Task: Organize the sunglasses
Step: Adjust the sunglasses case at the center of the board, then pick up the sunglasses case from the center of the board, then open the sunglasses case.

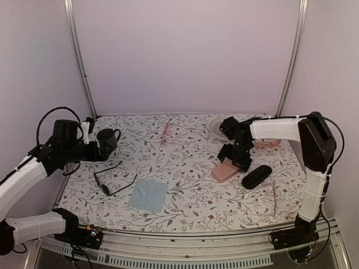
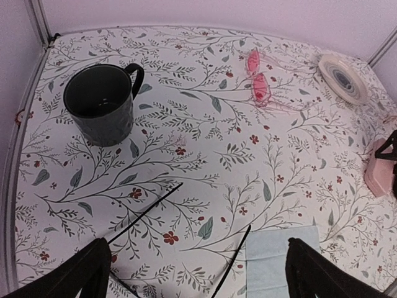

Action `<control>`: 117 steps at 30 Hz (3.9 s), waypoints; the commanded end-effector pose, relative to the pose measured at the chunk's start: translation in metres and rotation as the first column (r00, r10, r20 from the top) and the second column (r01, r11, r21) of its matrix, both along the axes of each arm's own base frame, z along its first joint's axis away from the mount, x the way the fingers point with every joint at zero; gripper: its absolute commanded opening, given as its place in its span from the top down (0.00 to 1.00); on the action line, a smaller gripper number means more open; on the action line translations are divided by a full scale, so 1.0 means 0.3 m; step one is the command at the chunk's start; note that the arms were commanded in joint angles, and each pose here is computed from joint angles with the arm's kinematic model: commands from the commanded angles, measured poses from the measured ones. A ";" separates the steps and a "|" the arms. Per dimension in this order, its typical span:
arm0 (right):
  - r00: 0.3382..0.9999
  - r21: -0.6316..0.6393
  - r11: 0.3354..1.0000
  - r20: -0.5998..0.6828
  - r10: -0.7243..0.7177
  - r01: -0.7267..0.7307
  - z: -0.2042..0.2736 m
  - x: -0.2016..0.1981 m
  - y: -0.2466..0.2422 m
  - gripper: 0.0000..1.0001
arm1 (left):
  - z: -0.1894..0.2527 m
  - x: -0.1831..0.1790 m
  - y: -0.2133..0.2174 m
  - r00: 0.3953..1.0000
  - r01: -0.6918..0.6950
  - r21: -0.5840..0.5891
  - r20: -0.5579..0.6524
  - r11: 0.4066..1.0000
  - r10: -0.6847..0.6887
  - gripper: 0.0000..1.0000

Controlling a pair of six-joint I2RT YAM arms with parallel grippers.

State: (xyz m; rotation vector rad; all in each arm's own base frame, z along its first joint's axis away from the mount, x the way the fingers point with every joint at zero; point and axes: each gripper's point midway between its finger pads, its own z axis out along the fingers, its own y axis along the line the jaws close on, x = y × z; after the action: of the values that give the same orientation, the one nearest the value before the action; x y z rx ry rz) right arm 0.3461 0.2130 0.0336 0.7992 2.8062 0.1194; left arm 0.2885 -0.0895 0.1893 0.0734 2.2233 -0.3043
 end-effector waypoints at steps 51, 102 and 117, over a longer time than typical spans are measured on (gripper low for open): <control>0.950 -0.151 0.938 -0.017 0.312 -0.311 -0.024 0.085 0.061 0.21 | -0.024 0.002 -0.025 1.000 0.027 0.023 -0.010 0.999 -0.026 0.01; 0.109 0.026 0.284 0.954 0.279 -0.958 0.924 -0.099 0.549 0.60 | 0.296 -0.046 -0.408 0.863 0.495 -0.410 0.336 0.766 -0.378 0.04; 0.047 0.014 0.150 0.974 0.222 -0.989 1.005 -0.226 0.642 0.76 | 0.381 -0.110 -0.847 0.693 0.713 -0.328 0.466 0.620 -0.551 0.05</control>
State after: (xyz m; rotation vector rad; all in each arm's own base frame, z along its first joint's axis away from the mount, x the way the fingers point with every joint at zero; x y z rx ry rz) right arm 0.2912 0.4045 0.2900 -0.7117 1.7821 1.4814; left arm 0.2536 -0.3250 0.2739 0.6099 1.7724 -1.1688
